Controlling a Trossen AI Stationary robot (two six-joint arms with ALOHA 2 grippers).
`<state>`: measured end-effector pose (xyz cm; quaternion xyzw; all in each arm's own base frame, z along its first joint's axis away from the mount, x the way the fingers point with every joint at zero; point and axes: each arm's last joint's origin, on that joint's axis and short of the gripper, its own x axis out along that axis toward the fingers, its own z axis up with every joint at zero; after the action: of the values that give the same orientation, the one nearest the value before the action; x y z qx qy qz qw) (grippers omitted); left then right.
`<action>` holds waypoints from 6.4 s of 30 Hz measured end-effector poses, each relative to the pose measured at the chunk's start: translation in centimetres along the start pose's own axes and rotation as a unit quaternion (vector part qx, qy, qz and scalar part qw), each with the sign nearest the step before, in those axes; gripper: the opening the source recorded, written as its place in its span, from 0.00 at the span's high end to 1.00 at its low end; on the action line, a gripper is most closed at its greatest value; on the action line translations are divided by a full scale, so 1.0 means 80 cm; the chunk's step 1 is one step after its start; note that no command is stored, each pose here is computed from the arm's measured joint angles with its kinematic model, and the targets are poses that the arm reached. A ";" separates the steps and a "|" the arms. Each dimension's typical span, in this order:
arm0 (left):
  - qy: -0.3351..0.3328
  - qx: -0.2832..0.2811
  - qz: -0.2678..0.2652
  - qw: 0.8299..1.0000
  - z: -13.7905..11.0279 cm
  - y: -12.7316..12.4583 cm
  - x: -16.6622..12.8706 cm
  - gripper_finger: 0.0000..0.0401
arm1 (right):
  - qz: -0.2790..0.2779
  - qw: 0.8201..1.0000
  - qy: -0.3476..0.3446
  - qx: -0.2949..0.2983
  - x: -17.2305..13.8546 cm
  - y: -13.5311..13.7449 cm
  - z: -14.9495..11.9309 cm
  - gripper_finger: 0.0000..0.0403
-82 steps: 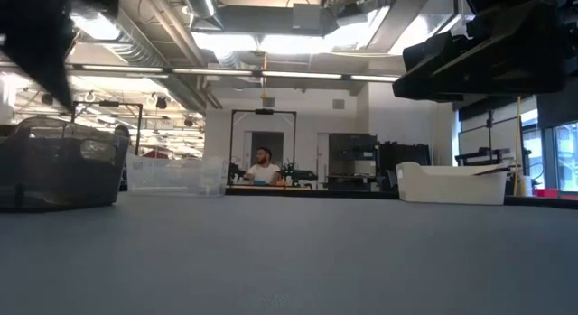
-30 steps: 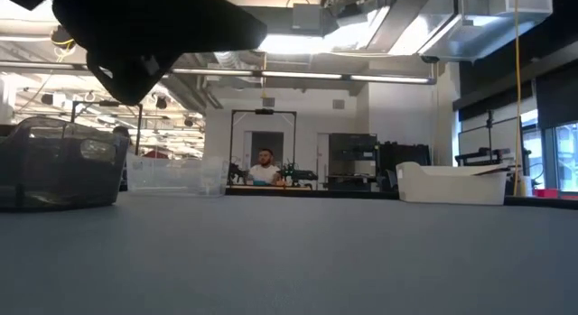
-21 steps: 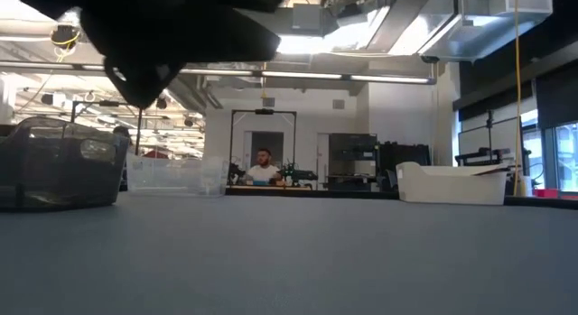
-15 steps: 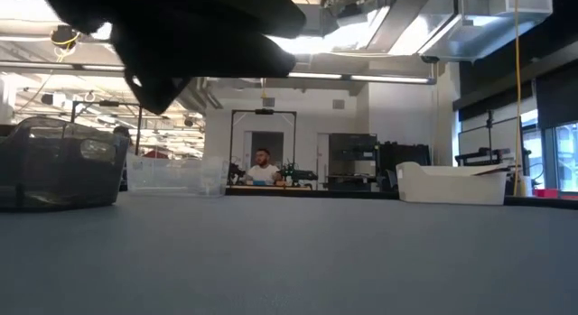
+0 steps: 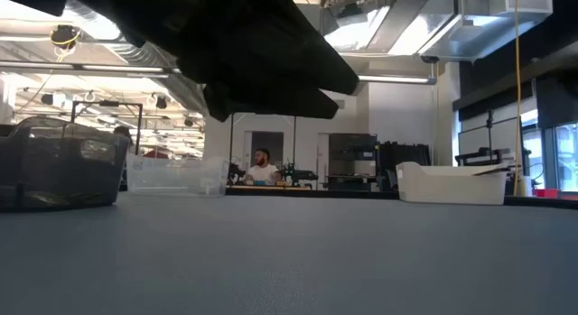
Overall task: Sort silverware by color (type)
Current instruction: Put the green spoon into the transparent bin
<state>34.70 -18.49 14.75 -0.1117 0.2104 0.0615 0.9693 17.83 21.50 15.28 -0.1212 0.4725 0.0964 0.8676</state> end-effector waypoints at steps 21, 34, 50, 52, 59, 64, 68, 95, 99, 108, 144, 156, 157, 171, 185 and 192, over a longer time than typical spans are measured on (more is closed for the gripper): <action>0.001 0.176 0.133 0.975 0.037 0.021 -0.036 0.57 | 0.023 0.954 -0.292 -0.055 0.007 -0.187 0.048 0.99; -0.044 0.170 0.143 0.974 0.071 0.125 -0.099 0.57 | -0.054 0.902 -0.427 -0.030 -0.012 -0.269 0.060 0.99; -0.157 0.144 0.207 0.955 0.052 0.223 -0.115 0.57 | -0.131 0.862 -0.490 -0.011 -0.004 -0.322 0.083 0.99; -0.144 0.162 0.217 0.952 0.052 0.228 -0.114 0.57 | -0.133 0.863 -0.487 -0.016 0.002 -0.327 0.092 0.99; -0.124 0.200 0.125 0.964 0.048 0.224 -0.110 0.57 | -0.146 0.869 -0.471 -0.038 0.032 -0.342 0.117 0.99; -0.126 0.229 0.106 0.959 0.048 0.230 -0.112 0.57 | -0.153 0.866 -0.475 -0.036 0.036 -0.361 0.122 0.99; -0.155 0.224 0.097 0.957 0.049 0.246 -0.129 0.57 | -0.161 0.873 -0.460 -0.026 0.039 -0.375 0.115 0.99; -0.242 0.190 -0.001 0.951 0.055 0.252 -0.156 0.57 | -0.119 0.869 -0.478 -0.050 0.080 -0.373 0.153 0.99; -0.250 0.191 -0.031 0.949 0.056 0.250 -0.157 0.57 | -0.117 0.873 -0.471 -0.048 0.089 -0.376 0.154 0.99; -0.259 0.179 -0.017 0.949 0.059 0.251 -0.158 0.70 | -0.119 0.870 -0.476 -0.047 0.098 -0.382 0.167 0.99; 0.020 0.156 0.115 0.981 0.057 0.266 -0.135 0.97 | -0.109 0.946 -0.306 0.021 -0.013 -0.370 0.156 0.54; 0.117 0.170 0.236 0.950 0.120 0.293 -0.154 0.97 | -0.131 0.954 -0.268 0.040 -0.008 -0.371 0.148 0.54; 0.125 0.171 0.242 0.947 0.125 0.296 -0.156 0.97 | -0.137 0.953 -0.266 0.042 -0.008 -0.371 0.148 0.54; 0.188 0.132 0.261 0.938 0.137 0.363 -0.182 0.97 | -0.130 0.960 -0.245 0.050 -0.032 -0.366 0.141 0.54; 0.233 0.105 0.324 0.911 0.131 0.401 -0.223 0.97 | -0.109 0.971 -0.204 0.057 -0.029 -0.362 0.132 0.54; 0.231 0.160 0.345 0.895 0.122 0.437 -0.210 0.97 | -0.113 0.971 -0.201 0.057 -0.028 -0.362 0.131 0.54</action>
<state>17.57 16.45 23.85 0.1139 0.4610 0.3298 0.8160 33.15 -3.04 26.15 -0.1019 0.2762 -0.0072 0.9556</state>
